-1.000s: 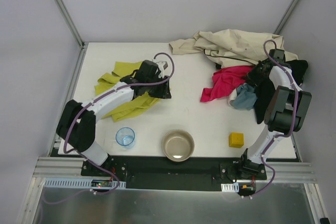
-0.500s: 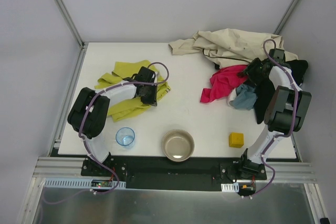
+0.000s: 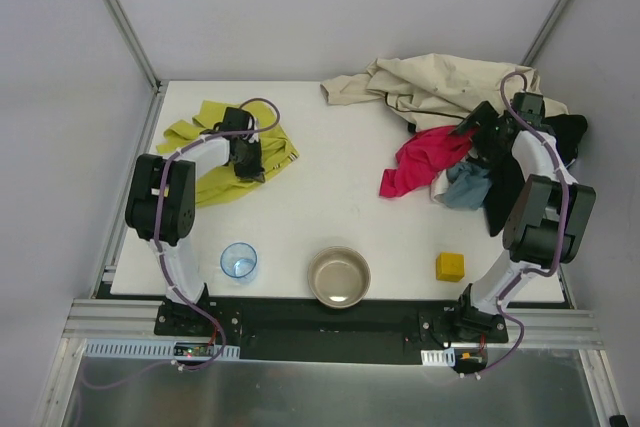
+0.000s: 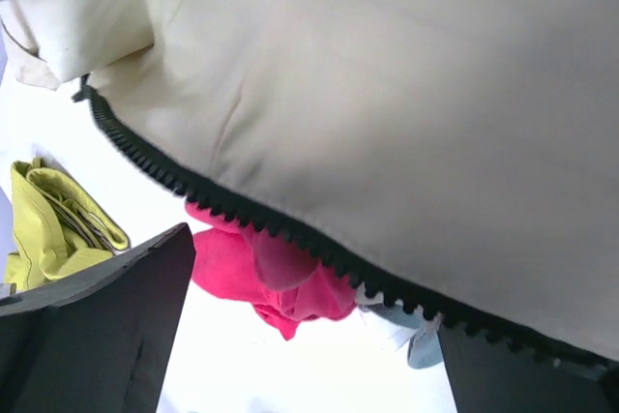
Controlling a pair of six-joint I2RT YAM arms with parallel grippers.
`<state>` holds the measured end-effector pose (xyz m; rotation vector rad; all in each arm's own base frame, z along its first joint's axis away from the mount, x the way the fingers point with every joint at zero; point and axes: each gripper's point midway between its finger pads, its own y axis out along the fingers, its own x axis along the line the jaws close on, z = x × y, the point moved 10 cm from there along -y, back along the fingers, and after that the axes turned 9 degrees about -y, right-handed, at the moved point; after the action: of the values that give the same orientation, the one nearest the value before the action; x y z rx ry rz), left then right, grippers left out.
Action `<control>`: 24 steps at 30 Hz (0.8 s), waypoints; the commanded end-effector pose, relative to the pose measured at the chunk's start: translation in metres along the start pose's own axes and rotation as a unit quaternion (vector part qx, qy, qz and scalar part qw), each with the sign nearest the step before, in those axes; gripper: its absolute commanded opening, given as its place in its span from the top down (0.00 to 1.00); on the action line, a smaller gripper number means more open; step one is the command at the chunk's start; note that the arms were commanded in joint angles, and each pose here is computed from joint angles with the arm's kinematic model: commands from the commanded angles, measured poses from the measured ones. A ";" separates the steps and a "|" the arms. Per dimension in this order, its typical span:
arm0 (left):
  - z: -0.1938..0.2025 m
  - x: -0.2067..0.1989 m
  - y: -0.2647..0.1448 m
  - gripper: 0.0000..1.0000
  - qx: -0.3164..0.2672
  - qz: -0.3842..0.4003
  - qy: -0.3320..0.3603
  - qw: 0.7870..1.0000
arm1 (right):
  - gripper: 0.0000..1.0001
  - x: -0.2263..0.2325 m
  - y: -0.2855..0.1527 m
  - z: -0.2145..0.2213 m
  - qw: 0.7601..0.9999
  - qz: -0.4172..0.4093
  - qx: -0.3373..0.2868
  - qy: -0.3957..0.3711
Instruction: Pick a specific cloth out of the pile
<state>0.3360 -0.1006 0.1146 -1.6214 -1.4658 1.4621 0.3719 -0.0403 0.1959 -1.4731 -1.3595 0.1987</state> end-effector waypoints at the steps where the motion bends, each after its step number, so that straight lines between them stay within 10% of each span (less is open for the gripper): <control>1: -0.038 0.008 -0.002 1.00 -0.025 -0.002 -0.014 1.000 | 0.00 0.017 -0.027 -0.007 0.998 -0.012 -0.053 -0.029; 24: -0.026 -0.026 -0.079 0.99 -0.074 0.065 0.015 0.995 | 0.04 0.071 -0.087 0.020 0.988 -0.033 -0.087 -0.123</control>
<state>0.3551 -0.0824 0.1569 -1.6769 -1.5248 1.4657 0.3426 -0.0096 0.2612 -1.5653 -1.5458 0.2125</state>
